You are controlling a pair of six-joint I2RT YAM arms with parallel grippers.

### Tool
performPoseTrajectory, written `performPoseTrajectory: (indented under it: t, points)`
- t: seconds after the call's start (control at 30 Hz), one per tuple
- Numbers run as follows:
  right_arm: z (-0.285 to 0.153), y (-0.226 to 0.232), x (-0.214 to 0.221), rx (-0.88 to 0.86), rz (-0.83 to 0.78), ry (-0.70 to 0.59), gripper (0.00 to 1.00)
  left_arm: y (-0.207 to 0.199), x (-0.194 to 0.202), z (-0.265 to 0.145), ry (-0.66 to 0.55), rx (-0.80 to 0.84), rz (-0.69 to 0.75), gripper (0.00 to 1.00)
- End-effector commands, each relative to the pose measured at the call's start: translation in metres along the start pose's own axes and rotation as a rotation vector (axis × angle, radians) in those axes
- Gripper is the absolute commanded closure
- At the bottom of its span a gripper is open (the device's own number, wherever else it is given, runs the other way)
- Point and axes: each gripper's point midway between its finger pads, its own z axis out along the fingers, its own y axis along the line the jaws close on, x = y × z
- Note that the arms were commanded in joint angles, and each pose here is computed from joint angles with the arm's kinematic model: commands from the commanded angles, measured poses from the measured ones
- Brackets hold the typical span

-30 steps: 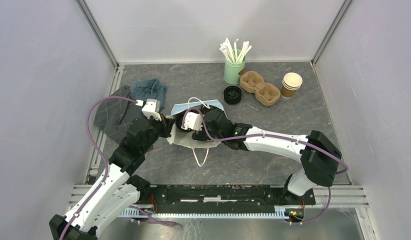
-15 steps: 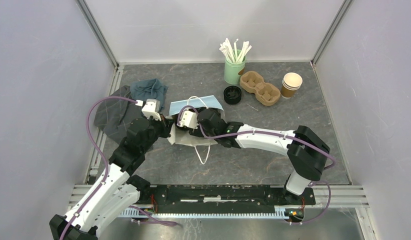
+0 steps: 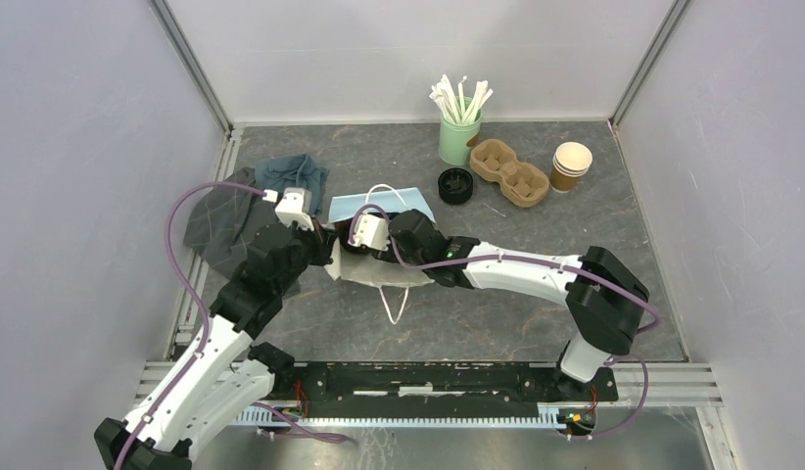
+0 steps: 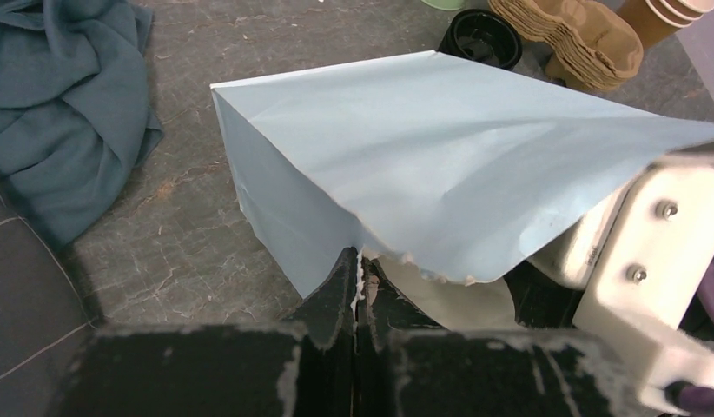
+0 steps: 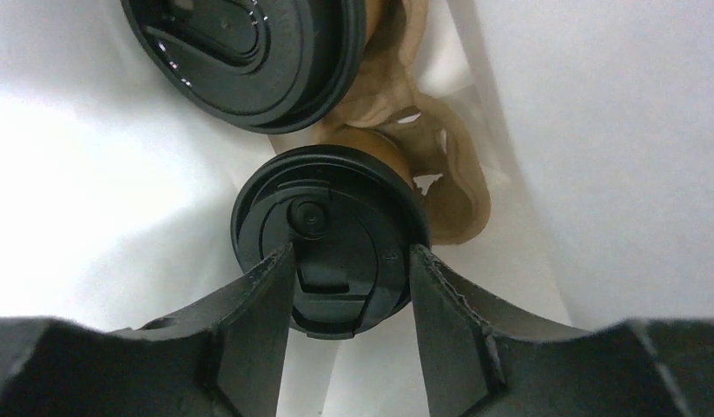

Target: Pack the takeout coffee

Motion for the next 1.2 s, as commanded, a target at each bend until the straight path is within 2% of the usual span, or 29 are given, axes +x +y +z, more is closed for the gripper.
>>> performPoseTrajectory:
  t: [0.0, 0.43, 0.87, 1.0, 1.17]
  points:
    - [-0.013, -0.009, -0.010, -0.018, 0.024, -0.028, 0.39, -0.005, -0.028, -0.004, -0.033, -0.020, -0.055, 0.98]
    - [-0.035, -0.003, -0.011, -0.043, 0.113, -0.100, 0.10, -0.008, -0.024, -0.003, 0.006, -0.017, -0.075, 0.98]
    - [-0.018, 0.002, -0.023, -0.025, 0.249, -0.048, 0.02, -0.017, -0.019, 0.003, 0.047, 0.020, -0.084, 0.98]
    - [-0.020, -0.008, -0.010, 0.086, 0.351, 0.062, 0.02, -0.014, -0.019, 0.003, 0.049, 0.002, -0.087, 0.98]
    - [-0.018, -0.008, 0.004, 0.151, 0.368, 0.129, 0.02, -0.014, -0.017, 0.005, 0.063, -0.001, -0.094, 0.98]
